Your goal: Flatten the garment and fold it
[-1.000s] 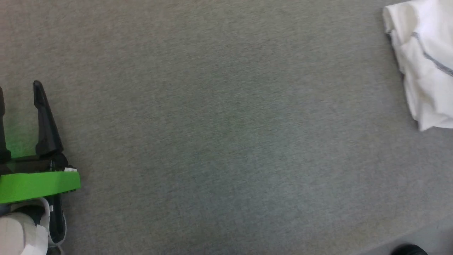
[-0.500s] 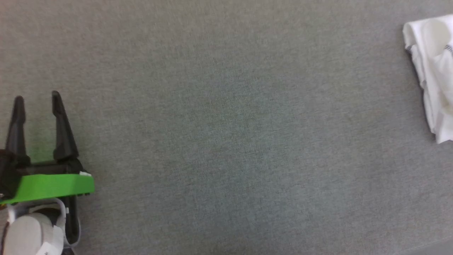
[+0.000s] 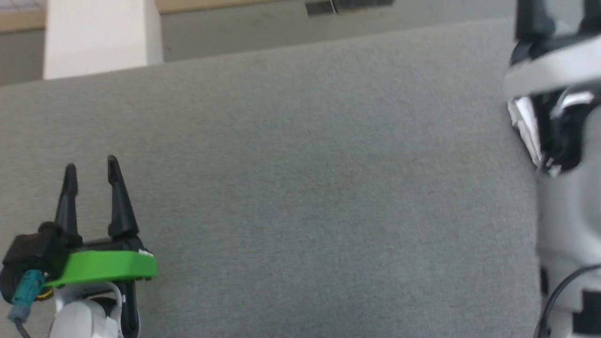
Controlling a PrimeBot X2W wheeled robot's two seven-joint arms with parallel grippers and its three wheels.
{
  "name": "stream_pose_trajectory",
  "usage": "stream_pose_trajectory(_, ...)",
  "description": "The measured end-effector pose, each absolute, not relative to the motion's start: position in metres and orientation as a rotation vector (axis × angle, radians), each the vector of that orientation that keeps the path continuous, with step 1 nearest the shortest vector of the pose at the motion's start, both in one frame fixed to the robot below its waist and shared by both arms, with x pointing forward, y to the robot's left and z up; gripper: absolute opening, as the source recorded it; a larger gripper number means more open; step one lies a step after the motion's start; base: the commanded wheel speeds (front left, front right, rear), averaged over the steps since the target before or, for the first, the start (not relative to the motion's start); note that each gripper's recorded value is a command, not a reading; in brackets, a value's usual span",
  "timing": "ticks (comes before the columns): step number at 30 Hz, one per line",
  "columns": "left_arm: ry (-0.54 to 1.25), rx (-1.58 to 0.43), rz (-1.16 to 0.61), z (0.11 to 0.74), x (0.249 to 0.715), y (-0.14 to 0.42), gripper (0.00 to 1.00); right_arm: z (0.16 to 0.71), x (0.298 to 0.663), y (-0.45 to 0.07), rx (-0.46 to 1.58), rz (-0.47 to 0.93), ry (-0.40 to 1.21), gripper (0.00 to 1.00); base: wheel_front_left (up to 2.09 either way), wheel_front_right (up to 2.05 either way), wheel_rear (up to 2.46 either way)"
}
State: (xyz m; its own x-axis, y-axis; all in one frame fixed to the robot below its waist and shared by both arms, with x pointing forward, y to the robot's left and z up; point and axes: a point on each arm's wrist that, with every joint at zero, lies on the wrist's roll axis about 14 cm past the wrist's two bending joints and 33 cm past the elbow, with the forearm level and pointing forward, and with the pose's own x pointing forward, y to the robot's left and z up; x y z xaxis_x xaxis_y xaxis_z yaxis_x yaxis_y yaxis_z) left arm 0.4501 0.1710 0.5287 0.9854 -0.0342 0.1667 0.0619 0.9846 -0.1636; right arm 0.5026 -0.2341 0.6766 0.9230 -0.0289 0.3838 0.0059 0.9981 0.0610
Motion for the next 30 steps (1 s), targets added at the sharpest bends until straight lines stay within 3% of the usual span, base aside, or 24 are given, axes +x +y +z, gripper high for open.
stream_pose_trajectory(7,-0.242,-0.148,0.018,0.559,0.42,0.195,1.0,0.662,0.465,-0.192,0.148,0.071,-0.484,1.0,0.0,0.0,0.0)
stream_pose_trajectory(19,-0.238,-0.129,0.096,0.561,0.386,0.216,1.0,0.59,0.428,-0.167,0.198,0.108,-0.325,1.0,0.0,0.0,0.0)
stream_pose_trajectory(30,-0.133,-0.093,0.043,0.528,0.38,0.197,1.0,0.53,0.398,-0.172,0.195,0.078,-0.156,1.0,0.0,0.0,0.0)
